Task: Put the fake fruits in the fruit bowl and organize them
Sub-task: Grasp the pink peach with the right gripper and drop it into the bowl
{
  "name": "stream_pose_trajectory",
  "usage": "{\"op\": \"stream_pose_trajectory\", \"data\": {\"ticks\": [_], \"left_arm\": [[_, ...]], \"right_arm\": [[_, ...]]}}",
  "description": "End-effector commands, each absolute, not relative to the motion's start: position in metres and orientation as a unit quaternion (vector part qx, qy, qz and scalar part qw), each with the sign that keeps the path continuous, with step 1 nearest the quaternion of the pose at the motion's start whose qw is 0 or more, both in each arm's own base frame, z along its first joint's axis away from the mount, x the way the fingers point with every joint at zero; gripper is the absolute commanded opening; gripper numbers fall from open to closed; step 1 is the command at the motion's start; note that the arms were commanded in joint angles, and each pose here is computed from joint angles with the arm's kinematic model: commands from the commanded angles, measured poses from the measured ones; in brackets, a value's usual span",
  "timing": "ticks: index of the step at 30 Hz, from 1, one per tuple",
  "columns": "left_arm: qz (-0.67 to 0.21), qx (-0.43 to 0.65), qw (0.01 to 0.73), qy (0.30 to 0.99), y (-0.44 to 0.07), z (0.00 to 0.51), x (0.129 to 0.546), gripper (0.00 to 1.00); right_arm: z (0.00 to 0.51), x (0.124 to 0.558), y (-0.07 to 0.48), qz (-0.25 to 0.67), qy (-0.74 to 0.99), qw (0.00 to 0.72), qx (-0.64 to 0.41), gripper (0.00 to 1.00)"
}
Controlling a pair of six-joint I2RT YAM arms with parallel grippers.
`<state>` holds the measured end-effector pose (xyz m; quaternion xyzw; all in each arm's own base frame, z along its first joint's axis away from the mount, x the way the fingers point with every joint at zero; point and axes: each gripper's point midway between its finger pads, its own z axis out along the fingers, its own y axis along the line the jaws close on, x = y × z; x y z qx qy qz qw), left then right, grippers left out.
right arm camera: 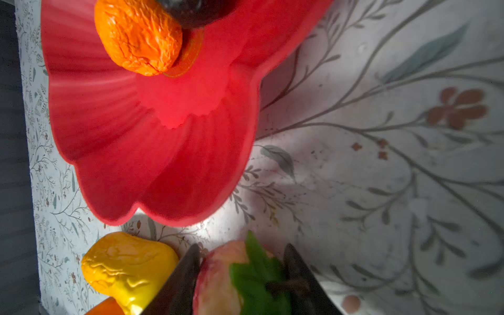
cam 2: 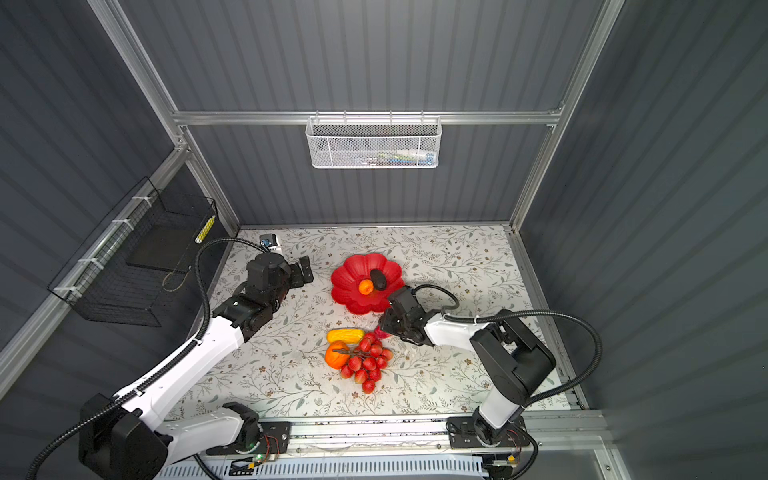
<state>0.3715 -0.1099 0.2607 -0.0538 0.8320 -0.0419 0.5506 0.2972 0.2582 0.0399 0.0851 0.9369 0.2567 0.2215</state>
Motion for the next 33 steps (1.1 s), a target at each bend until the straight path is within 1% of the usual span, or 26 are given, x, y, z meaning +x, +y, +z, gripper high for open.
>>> {"op": "stream_pose_trajectory", "data": {"ticks": [1, 6, 10, 13, 15, 19, 21, 25, 33], "left_arm": [[-0.037, -0.069, 0.547, 0.834, -0.103, 0.253, 0.369, 1.00], [-0.037, -0.074, 0.542, 0.836, -0.102, 0.246, 0.370, 1.00], [-0.037, -0.071, 0.532, 0.843, -0.105, 0.236, 0.371, 1.00], [-0.039, -0.067, 0.519, 0.851, -0.106, 0.227, 0.371, 1.00], [-0.040, -0.066, 0.512, 0.855, -0.107, 0.223, 0.368, 1.00], [-0.046, -0.057, 0.498, 0.864, -0.108, 0.216, 0.360, 1.00], [-0.052, -0.047, 0.486, 0.871, -0.109, 0.209, 0.353, 1.00], [-0.075, -0.028, 0.451, 0.889, -0.116, 0.194, 0.336, 1.00], [-0.165, 0.005, 0.388, 0.907, -0.140, 0.169, 0.300, 1.00]], "right_arm": [[0.047, 0.289, 0.234, 0.223, 0.938, 0.245, 0.098, 0.40], [0.077, 0.280, 0.198, 0.183, 0.932, 0.297, 0.097, 0.38], [0.122, 0.288, 0.184, 0.154, 0.918, 0.359, 0.064, 0.39], [0.149, 0.306, 0.186, 0.118, 0.908, 0.402, 0.029, 0.39], [0.159, 0.320, 0.192, 0.099, 0.904, 0.416, 0.007, 0.39], [0.171, 0.349, 0.221, 0.102, 0.896, 0.431, -0.035, 0.39], [0.174, 0.361, 0.238, 0.111, 0.894, 0.430, -0.053, 0.40], [0.162, 0.385, 0.268, 0.120, 0.897, 0.418, -0.081, 0.40], [0.109, 0.420, 0.296, 0.127, 0.917, 0.365, -0.100, 0.42]]}}
